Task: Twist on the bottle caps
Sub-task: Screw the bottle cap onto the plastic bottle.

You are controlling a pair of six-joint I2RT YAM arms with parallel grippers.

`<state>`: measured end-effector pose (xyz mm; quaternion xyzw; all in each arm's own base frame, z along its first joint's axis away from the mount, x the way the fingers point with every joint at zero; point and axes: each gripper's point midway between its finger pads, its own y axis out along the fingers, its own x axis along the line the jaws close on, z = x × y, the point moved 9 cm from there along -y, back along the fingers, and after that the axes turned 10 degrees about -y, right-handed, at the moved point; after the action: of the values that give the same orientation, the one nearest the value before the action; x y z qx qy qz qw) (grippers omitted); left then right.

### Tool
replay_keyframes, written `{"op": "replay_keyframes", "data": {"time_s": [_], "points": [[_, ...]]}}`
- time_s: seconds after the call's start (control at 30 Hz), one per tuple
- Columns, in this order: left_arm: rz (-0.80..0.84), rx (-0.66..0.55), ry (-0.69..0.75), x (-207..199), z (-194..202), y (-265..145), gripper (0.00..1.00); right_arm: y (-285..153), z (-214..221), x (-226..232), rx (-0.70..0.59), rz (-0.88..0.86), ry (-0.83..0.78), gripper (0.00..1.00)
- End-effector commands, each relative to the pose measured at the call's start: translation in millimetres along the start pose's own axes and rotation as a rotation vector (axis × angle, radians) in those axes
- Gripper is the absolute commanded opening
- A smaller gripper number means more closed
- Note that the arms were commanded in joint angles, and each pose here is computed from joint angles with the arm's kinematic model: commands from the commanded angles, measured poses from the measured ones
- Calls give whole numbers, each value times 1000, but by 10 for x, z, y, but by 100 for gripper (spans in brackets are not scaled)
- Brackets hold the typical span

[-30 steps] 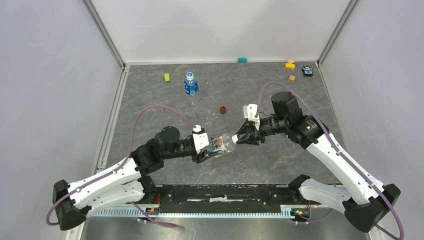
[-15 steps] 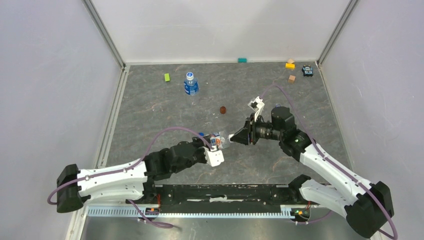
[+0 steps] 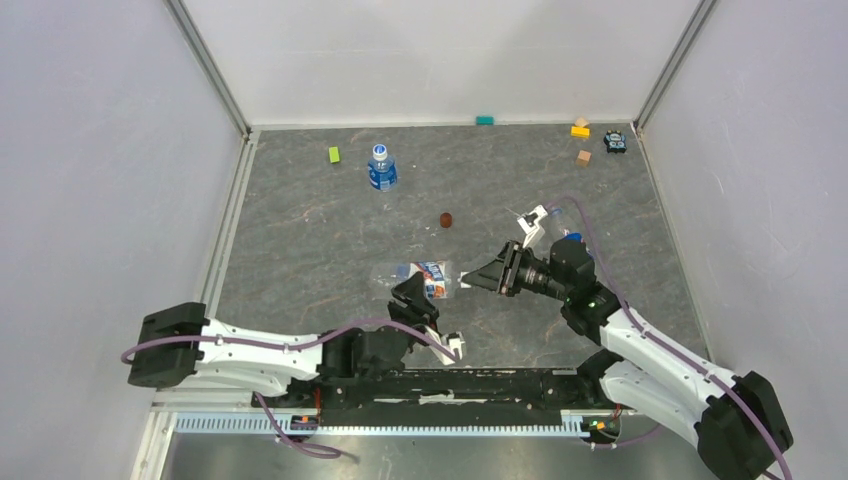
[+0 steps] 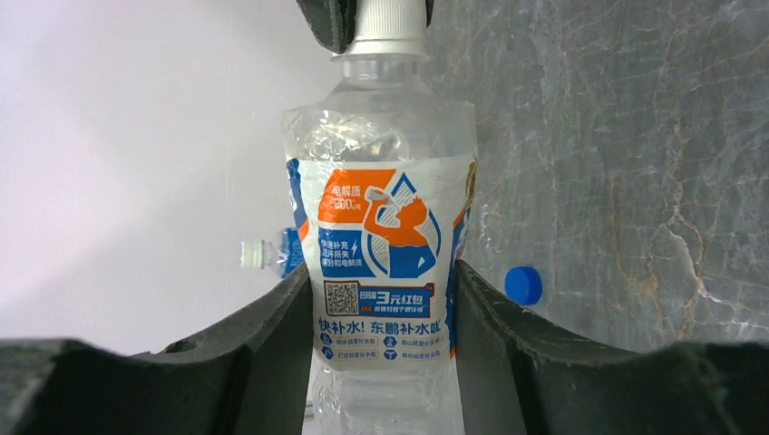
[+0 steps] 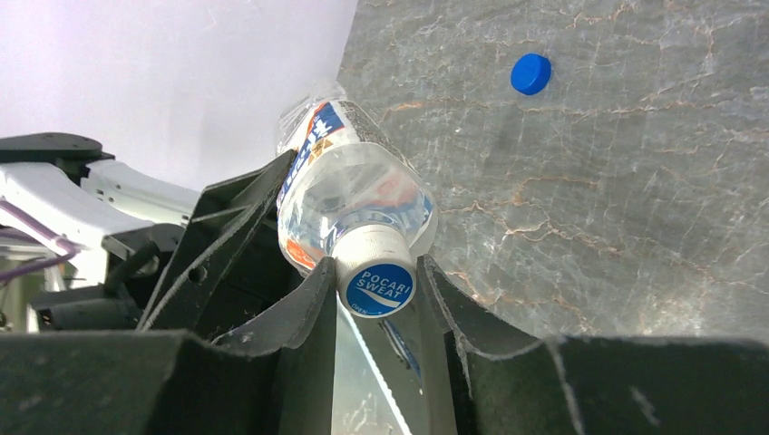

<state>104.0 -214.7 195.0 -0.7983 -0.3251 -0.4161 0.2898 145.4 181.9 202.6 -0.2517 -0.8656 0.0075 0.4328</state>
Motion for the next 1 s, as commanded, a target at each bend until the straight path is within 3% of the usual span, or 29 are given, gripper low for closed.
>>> {"op": "replay_keyframes", "data": {"time_s": [0.0,0.07,0.27,0.43,0.63,0.77,0.97], "points": [[-158,-403,-148,377,-723,-76,2,37,102,28,19,-25,107,0],[-143,-368,-177,325,-680,-67,2,35,43,62,-2,-35,47,3],[21,-219,-368,146,-374,-99,2,-19,-367,251,-61,-11,-324,45],[136,-148,-595,129,-100,-175,2,-215,-772,474,-118,60,-723,64],[265,-125,-804,197,17,-159,2,-472,-986,795,-173,-69,-1160,67],[417,-131,-889,229,-31,-88,2,-544,-929,891,-82,-243,-1370,67],[598,-237,-996,349,-131,-38,2,-608,-711,831,81,-431,-1483,66]]}}
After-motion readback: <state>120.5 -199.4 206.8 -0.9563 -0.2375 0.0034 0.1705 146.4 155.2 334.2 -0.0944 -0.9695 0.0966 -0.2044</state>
